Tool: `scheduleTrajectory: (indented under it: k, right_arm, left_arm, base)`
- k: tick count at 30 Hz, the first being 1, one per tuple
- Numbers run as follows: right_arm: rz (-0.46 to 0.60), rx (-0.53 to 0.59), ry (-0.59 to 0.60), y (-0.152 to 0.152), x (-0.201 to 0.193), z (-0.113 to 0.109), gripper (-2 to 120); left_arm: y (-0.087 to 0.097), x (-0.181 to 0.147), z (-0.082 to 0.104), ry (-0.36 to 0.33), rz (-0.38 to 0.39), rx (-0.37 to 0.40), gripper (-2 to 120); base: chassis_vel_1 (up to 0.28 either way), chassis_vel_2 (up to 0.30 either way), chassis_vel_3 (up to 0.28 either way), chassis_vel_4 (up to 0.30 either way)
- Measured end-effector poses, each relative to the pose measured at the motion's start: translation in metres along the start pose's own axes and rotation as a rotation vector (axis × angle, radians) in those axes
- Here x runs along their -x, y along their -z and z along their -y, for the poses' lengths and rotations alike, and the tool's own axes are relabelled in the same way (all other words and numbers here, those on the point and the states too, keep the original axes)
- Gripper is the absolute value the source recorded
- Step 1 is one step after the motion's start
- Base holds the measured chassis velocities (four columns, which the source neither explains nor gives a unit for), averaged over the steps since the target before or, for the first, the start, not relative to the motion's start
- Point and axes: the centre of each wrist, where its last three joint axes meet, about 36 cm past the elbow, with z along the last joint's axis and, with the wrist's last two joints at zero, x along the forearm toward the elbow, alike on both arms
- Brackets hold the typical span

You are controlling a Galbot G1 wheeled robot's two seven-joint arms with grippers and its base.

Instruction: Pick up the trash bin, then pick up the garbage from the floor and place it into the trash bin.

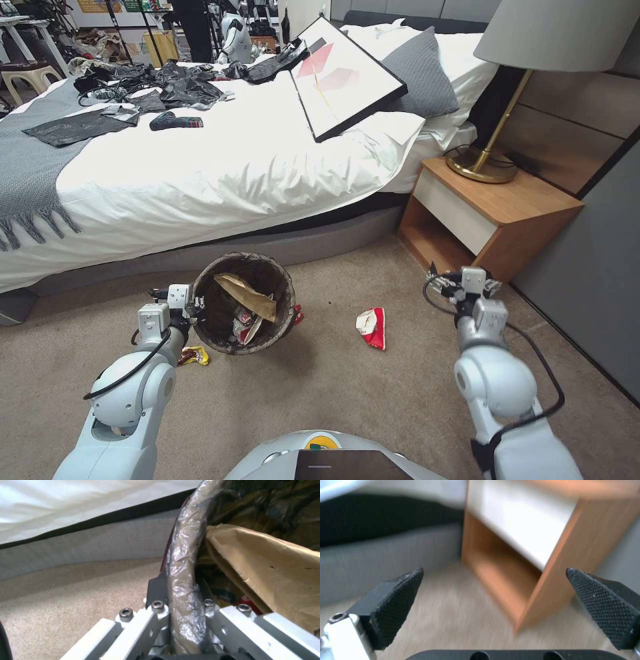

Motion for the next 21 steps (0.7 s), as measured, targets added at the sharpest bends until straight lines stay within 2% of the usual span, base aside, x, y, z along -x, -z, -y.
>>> scheduleTrajectory:
  k: [2,5,8,10,11,13,14,15,18,19,21]
  right_arm:
    - [-0.069,0.044,0.033,0.01,0.008,-0.001,100]
    - [-0.112,0.068,0.08,0.022,0.024,-0.004,100]
    - [-0.125,0.057,0.123,0.029,0.039,-0.01,100]
    - [-0.162,0.037,0.182,0.032,0.065,-0.026,100]
    - [-0.162,0.037,0.182,0.032,0.065,-0.026,100]
    - [-0.212,0.024,0.233,0.026,0.082,-0.044,100]
    - [-0.272,0.019,0.285,0.016,0.096,-0.065,100]
    - [-0.272,0.019,0.285,0.016,0.096,-0.065,100]
    - [-0.354,0.022,0.374,-0.001,0.109,-0.098,100]
    - [-0.354,0.022,0.374,-0.001,0.109,-0.098,100]
    - [-0.402,0.019,0.406,-0.013,0.118,-0.115,100]
  left_arm:
    - [0.0,0.0,0.0,0.002,0.0,0.001,3]
    - [0.0,0.0,-0.001,0.005,-0.001,0.002,3]
    - [-0.001,-0.001,-0.001,0.007,-0.002,0.003,3]
    - [-0.002,0.0,0.0,0.012,-0.004,0.002,3]
    - [-0.002,0.0,0.0,0.012,-0.004,0.002,3]
    - [-0.002,0.001,0.0,0.013,-0.007,0.0,3]
    - [-0.004,0.002,-0.001,0.018,-0.011,0.0,3]
    - [-0.004,0.002,-0.001,0.018,-0.011,0.0,3]
    - [-0.005,0.003,-0.005,0.03,-0.016,0.002,3]
    - [-0.005,0.003,-0.005,0.03,-0.016,0.002,3]
    - [-0.005,0.004,-0.006,0.032,-0.019,0.002,3]
  base:
    - [0.0,0.0,0.0,0.0]
    - [0.0,0.0,0.0,0.0]
    - [0.0,0.0,0.0,0.0]
    - [0.0,0.0,0.0,0.0]
    - [0.0,0.0,0.0,0.0]
    - [0.0,0.0,0.0,0.0]
    - [0.0,0.0,0.0,0.0]
    - [0.0,0.0,0.0,0.0]
    - [0.0,0.0,0.0,0.0]
    - [0.0,0.0,0.0,0.0]
    - [0.0,0.0,0.0,0.0]
